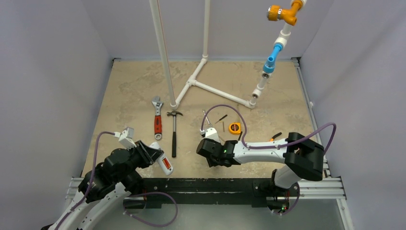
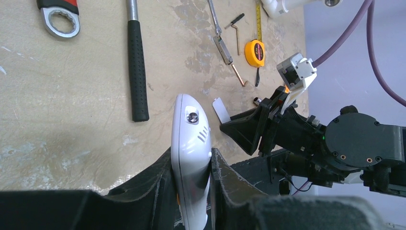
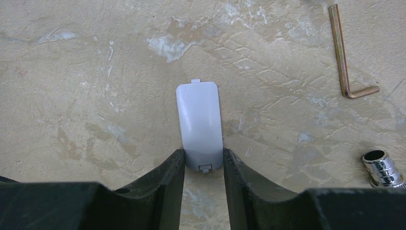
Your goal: Load the batteries into the remote control
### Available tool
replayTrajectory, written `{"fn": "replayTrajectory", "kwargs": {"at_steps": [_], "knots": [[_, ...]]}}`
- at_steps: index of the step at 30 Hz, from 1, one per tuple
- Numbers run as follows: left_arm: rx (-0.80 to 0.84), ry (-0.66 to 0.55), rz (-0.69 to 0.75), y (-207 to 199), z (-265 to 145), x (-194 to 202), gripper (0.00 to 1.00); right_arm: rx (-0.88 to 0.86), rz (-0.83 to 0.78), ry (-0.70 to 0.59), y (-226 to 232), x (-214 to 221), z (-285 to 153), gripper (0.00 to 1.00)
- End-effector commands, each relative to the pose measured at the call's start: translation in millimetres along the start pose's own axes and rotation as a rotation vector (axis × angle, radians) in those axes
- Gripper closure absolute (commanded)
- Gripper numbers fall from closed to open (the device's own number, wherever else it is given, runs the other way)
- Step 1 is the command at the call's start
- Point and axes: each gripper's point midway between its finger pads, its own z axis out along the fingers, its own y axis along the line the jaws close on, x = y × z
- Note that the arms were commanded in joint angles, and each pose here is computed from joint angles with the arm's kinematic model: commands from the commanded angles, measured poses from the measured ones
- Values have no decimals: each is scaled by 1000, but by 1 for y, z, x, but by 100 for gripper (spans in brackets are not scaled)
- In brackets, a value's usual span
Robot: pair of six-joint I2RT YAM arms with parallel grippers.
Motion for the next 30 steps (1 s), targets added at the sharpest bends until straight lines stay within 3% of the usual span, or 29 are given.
{"fn": "replayTrajectory", "kwargs": {"at_steps": [1, 7, 13, 19, 30], "knots": [[60, -32, -12, -15, -2, -8, 100, -9, -2, 43, 4, 13, 7, 68], [61, -29, -13, -14, 1, -7, 100, -10, 0, 36, 4, 12, 5, 77], [101, -35, -32, -26, 15, -8, 100, 10, -41, -9, -4, -2, -7, 79], [240, -144, -94, -42, 38, -18, 100, -31, -96, -62, -2, -16, -22, 81], [274, -212, -111, -52, 63, -28, 100, -118, -148, -140, 4, -42, -59, 83]]}}
